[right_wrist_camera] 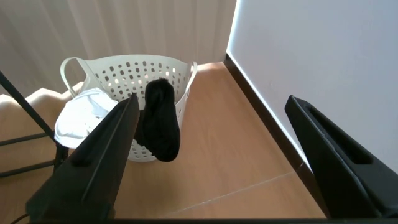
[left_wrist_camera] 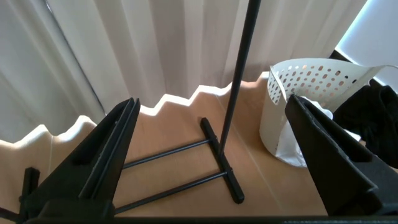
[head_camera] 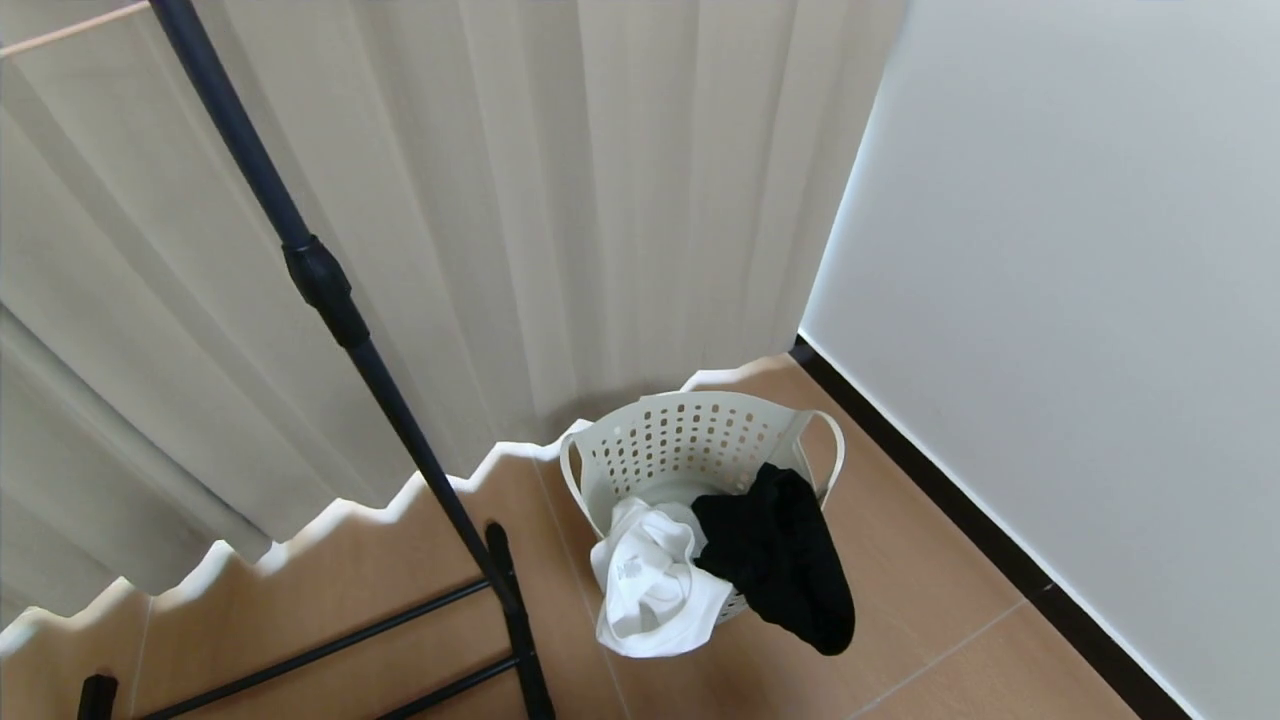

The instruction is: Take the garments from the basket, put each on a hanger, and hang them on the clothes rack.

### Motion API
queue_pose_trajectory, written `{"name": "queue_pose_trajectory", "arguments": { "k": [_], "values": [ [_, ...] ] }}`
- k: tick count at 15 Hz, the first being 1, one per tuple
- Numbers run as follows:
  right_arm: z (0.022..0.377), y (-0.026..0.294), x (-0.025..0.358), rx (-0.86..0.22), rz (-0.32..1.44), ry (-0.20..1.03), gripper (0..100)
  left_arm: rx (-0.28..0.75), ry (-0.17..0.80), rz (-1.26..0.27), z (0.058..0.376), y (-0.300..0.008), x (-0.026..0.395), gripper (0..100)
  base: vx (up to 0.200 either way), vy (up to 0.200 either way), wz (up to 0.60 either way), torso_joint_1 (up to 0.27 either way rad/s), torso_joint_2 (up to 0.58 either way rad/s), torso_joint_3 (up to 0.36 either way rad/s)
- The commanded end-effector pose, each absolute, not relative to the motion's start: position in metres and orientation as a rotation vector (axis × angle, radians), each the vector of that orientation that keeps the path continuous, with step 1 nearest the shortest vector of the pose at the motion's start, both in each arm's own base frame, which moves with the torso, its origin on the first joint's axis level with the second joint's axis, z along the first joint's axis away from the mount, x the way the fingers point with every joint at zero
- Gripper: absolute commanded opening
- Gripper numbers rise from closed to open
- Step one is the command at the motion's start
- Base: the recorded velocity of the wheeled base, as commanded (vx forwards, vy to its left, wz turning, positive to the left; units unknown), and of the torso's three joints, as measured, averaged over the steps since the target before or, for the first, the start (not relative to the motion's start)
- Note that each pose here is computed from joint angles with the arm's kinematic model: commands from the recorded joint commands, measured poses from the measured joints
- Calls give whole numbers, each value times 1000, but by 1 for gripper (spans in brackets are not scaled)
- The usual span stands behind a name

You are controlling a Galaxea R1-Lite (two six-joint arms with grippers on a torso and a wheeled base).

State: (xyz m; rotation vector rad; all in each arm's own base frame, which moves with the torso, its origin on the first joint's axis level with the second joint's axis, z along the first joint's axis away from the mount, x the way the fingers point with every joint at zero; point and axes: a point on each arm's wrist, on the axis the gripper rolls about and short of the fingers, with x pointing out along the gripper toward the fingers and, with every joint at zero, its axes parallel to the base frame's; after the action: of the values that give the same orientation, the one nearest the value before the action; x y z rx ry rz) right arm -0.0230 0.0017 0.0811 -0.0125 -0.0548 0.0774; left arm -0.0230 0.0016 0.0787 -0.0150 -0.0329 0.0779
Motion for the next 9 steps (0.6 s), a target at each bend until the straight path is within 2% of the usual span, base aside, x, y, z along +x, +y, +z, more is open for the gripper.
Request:
{"name": "queue_pose_trajectory", "arguments": {
  "k": [1,9],
  "values": [
    [81,2,-23,-13,78,-54,100,-18,-33,79,79,2,-23,100,0,0,0,7,12,-198],
    [81,2,-23,-19,75,-54,100,-9,-31,74,79,2,-23,100,0,0,0,4,3,-198]
  ]
}}
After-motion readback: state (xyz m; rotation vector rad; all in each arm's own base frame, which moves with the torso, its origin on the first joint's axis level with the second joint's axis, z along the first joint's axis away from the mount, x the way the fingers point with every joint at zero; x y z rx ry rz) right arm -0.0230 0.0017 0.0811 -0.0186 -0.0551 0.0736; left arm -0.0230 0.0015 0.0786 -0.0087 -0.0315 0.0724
